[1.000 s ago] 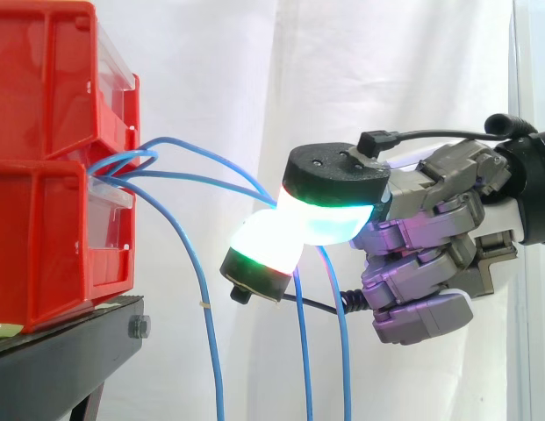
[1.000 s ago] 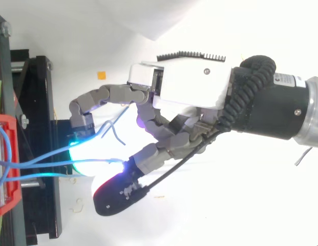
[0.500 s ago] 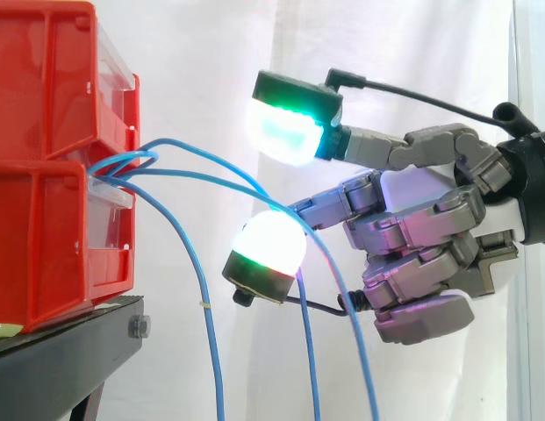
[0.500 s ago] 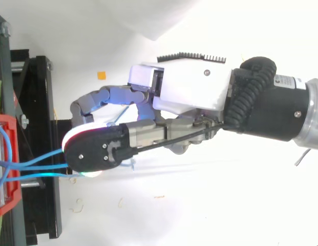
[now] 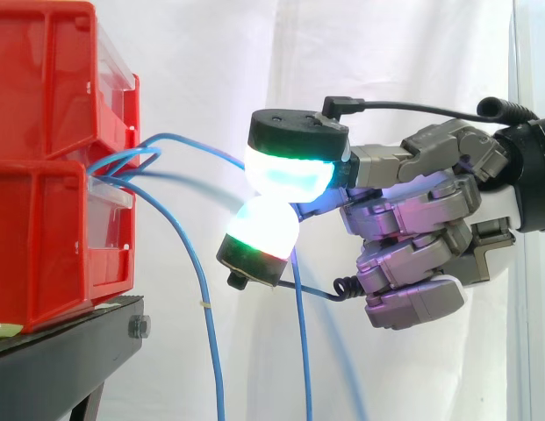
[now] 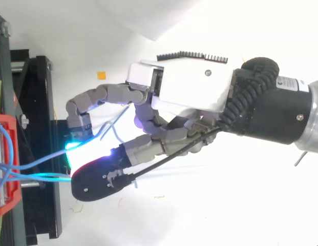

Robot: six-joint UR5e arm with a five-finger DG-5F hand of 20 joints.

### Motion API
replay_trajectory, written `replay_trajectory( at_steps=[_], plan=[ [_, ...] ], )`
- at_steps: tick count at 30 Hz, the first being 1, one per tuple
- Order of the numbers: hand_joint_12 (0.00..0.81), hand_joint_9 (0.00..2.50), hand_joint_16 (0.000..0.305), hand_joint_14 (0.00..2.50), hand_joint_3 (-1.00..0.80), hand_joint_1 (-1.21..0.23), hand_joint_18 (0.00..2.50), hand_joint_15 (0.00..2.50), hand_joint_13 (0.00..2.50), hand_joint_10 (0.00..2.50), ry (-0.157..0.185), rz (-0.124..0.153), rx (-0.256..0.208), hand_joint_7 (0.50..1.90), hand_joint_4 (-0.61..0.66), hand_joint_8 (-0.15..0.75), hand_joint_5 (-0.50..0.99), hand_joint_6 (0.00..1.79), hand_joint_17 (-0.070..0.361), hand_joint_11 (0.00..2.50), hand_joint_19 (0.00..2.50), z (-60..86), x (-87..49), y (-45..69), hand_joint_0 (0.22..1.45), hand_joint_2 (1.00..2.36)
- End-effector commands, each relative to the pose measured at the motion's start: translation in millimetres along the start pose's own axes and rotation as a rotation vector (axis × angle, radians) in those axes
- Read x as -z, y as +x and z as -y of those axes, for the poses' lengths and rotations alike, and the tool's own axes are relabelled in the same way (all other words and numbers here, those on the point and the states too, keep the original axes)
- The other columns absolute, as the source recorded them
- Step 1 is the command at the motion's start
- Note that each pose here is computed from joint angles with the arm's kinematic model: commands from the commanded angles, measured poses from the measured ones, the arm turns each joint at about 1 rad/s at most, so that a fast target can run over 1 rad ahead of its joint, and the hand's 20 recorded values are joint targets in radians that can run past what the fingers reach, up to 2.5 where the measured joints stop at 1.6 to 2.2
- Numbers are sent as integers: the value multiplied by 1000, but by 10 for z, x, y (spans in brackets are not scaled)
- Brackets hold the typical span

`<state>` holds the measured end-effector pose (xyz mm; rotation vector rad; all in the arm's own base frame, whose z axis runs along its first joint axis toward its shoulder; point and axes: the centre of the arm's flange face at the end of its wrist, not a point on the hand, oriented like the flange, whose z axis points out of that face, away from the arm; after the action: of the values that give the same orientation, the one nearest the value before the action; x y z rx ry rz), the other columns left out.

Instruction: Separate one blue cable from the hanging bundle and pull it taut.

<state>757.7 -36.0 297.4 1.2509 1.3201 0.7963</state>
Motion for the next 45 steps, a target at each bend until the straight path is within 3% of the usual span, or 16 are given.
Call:
replay_trajectory(
  at_steps=[1, 3, 4, 5, 7, 10, 11, 14, 17, 22, 29, 38, 45],
  plan=[
    [312, 2274, 41, 1604, -388, -750, 1281, 1163, 1383, 1161, -2, 0, 2, 1341, -65, 162, 151, 501, 93, 2094, 1514, -12, 2, 11, 794, 1010],
    [311, 2259, 41, 1596, -405, -806, 1275, 1175, 1380, 1197, -2, 0, 2, 1343, -81, 164, 151, 501, 92, 2072, 1511, -12, 2, 11, 797, 1008],
    [309, 2247, 42, 1533, -500, -901, 1290, 1208, 1391, 1221, 0, 0, 3, 1350, -90, 166, 149, 500, 94, 2062, 1487, -2, -2, 15, 787, 1000],
    [316, 2227, 42, 1495, -500, -971, 1290, 1251, 1392, 1258, -2, 0, 2, 1324, -67, 166, 145, 507, 94, 2053, 1479, -12, 2, 11, 722, 1000],
    [319, 2235, 44, 1515, -500, -971, 1303, 1224, 1389, 1248, -1, 2, 2, 1286, -16, 168, 138, 529, 99, 2042, 1481, -10, 1, 0, 564, 1000],
    [357, 2318, 57, 1543, -500, -766, 1360, 1140, 1453, 1073, -3, -1, 5, 1355, 19, 184, 152, 503, 128, 2084, 1284, -20, 1, 12, 436, 1000],
    [366, 2347, 60, 1547, -500, -602, 1359, 1125, 1471, 1013, -6, 1, 8, 1365, 30, 187, 154, 500, 134, 2105, 1190, -34, -2, 9, 420, 1000],
    [367, 2367, 60, 1548, -500, -325, 1349, 1123, 1481, 955, -10, 7, 17, 1375, 42, 176, 155, 501, 135, 2127, 1135, -75, -6, -2, 419, 1000],
    [355, 2351, 56, 1549, -500, -199, 1336, 1126, 1467, 984, -14, 11, 27, 1346, 35, 168, 150, 512, 127, 2125, 1214, -120, -9, -12, 444, 1000],
    [314, 2315, 46, 1538, -500, -234, 1326, 1157, 1427, 1079, -11, 15, 52, 1285, 9, 143, 143, 531, 104, 2086, 1461, -171, -5, -28, 509, 1000],
    [299, 2296, 38, 1466, -500, -397, 1277, 1237, 1424, 1180, -6, 36, 74, 1282, -27, 129, 143, 523, 86, 2052, 1479, -175, -2, -41, 616, 1000],
    [295, 2306, 38, 1453, -500, -438, 1297, 1233, 1441, 1173, 1, 57, 171, 1318, -31, 122, 148, 508, 86, 2063, 1471, -180, 6, -23, 653, 1000],
    [295, 2302, 38, 1450, -500, -532, 1298, 1249, 1441, 1175, 8, 86, 194, 1332, -45, 132, 149, 504, 86, 2073, 1477, -187, 11, -33, 691, 1000]
  ],
)
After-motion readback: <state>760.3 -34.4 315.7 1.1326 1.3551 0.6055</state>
